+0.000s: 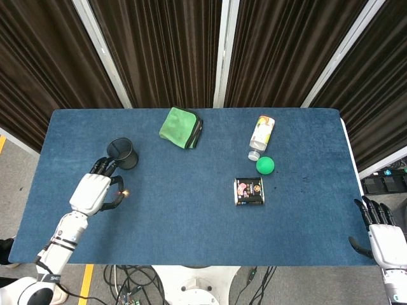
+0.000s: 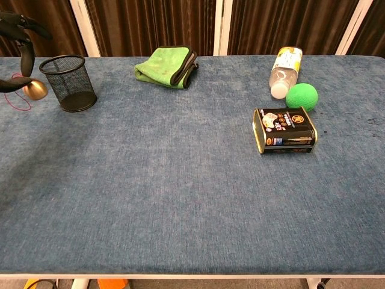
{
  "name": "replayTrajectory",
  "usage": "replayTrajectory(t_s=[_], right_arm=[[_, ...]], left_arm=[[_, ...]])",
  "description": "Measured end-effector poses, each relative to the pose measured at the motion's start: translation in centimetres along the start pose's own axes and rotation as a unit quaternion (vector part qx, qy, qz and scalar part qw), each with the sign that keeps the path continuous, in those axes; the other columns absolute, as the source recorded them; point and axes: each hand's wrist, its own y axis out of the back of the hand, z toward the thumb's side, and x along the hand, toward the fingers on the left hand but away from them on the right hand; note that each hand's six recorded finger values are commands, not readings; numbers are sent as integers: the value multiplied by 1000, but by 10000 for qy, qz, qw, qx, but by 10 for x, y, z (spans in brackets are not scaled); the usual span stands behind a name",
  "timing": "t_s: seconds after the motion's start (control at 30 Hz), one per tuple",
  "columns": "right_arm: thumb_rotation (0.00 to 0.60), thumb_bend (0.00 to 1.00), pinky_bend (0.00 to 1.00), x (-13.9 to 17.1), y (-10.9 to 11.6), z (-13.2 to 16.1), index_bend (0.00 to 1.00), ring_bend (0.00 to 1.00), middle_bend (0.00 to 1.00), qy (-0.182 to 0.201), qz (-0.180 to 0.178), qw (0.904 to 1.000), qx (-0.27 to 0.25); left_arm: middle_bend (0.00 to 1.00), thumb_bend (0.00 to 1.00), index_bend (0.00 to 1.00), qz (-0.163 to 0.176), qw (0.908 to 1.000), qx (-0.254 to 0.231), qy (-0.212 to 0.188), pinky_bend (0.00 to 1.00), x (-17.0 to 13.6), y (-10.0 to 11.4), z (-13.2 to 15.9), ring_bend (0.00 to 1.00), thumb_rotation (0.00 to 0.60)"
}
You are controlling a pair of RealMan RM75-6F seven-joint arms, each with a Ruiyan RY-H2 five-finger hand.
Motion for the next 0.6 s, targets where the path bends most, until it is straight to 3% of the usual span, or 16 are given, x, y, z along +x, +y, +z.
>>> replayTrajectory(t_s=[0.17,0.33,0.6], right_arm=[[600,179,0,-1,0,-2,0,0,0,-46,11,10000,-4],[600,178,0,-1,-2,-1,0,0,0,-11,31,10000,-11],[600,179,0,-2,2,-2,0,0,0,-28,-16,10000,-12]], left_arm=[[107,443,710,-137,9996,-220,115,44,-3,-8,-1,3,600],[107,442,710,-246,9997,76,-36,43,-3,-21,2,3,600],[107,443,710,-452,9987,200,118,43,6,-63,-10,3,600]])
